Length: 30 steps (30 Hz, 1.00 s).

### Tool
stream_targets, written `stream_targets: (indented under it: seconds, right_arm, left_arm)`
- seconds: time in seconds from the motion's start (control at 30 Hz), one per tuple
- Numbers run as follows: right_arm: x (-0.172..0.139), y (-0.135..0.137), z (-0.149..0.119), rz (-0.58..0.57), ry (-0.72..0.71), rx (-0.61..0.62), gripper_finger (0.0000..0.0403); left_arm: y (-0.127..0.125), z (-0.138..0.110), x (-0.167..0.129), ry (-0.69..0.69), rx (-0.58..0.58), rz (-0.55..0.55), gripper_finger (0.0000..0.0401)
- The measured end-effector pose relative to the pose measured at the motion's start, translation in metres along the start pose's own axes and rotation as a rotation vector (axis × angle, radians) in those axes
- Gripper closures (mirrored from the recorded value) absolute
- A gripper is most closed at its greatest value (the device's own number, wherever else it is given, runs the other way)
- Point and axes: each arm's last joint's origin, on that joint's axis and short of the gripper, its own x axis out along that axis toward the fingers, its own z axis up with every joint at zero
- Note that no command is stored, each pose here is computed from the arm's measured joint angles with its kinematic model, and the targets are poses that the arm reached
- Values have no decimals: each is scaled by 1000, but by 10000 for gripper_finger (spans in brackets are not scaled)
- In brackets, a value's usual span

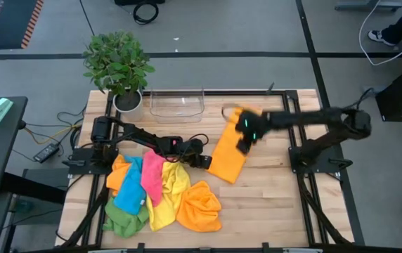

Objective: Fold microfiber towels
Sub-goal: Fold the top right orange microfiber cloth

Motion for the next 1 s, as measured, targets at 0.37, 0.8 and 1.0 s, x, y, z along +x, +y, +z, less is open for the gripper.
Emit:
stream_targets:
  seconds: [0.37,0.8,1.0]
  right_arm:
    - [47,80,-63,-29,-8,13,396]
    - [68,90,-60,-69,79,43,397]
    - [66,86,-63,-110,110,27,398]
  left_arm:
    - [1,1,0,52,87,-23,397]
    - [2,0,0,79,115,-28,390]
    - [2,0,0,79,115,-27,396]
